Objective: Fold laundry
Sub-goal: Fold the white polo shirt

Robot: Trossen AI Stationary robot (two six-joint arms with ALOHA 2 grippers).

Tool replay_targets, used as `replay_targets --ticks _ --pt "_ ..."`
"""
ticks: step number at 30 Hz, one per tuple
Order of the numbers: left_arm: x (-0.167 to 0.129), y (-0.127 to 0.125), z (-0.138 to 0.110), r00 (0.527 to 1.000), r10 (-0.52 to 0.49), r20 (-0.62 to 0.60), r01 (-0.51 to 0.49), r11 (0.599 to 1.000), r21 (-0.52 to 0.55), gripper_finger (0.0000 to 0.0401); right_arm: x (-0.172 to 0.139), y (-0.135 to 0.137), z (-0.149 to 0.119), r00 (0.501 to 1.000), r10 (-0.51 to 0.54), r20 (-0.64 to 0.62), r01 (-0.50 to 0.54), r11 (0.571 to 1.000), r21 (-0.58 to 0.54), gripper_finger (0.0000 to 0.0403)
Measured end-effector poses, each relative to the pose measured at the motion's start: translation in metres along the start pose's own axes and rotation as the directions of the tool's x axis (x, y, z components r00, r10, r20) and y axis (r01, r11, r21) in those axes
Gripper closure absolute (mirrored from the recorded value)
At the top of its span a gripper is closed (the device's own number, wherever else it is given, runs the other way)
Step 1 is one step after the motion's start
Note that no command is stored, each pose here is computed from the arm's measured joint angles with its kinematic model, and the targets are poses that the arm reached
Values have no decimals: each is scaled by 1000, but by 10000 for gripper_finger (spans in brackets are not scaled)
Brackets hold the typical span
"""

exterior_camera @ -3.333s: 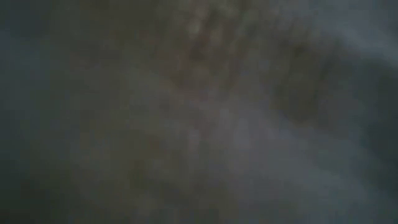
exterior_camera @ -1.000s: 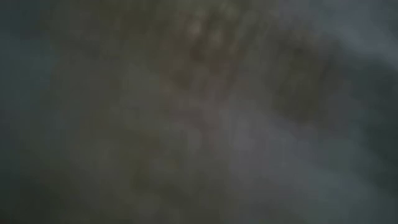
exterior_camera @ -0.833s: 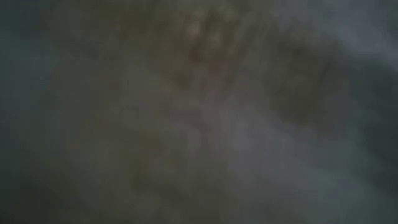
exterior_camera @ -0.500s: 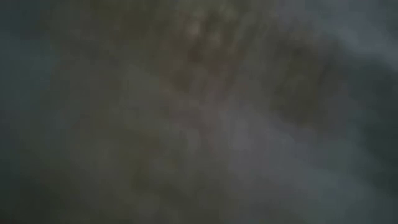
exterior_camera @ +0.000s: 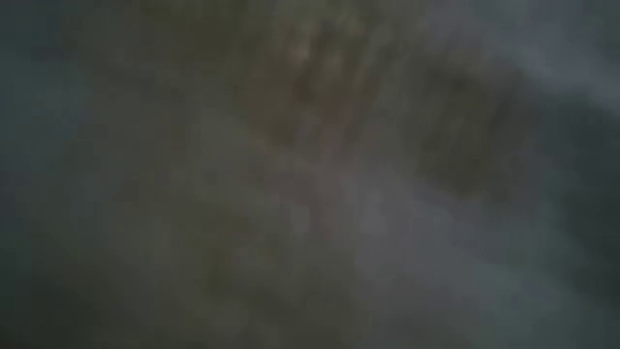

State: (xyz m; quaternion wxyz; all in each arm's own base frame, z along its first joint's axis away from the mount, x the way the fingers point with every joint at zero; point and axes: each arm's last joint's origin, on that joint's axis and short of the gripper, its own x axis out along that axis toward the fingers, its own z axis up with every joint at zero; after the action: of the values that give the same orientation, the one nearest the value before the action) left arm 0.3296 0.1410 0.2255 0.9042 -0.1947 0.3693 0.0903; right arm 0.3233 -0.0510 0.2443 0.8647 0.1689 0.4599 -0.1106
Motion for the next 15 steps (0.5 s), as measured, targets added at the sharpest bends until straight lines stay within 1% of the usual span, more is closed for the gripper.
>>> replay_targets --ticks 3,6,9,12,14,15 --pt "21 17 -7 999 -7 -45 5 999 -41 261 0 -3 1 1000 7 1 -7 1000 -14 396" --pt "36 27 -11 999 -3 -51 2 1000 -19 240 0 -6 1 1000 -23 4 23 999 -24 396" --pt "43 30 -11 999 42 -28 -40 996 82 232 0 -7 1 999 -48 7 48 999 -6 396" --pt "49 33 -9 993 114 12 -114 972 206 232 0 -7 0 997 -74 -3 74 997 23 396" --pt "54 34 -9 992 120 31 -124 955 268 234 0 -8 -2 997 -77 -18 78 996 38 396" --pt "58 35 -11 994 108 23 -110 952 286 235 0 -8 -2 997 -79 -26 80 995 50 396"
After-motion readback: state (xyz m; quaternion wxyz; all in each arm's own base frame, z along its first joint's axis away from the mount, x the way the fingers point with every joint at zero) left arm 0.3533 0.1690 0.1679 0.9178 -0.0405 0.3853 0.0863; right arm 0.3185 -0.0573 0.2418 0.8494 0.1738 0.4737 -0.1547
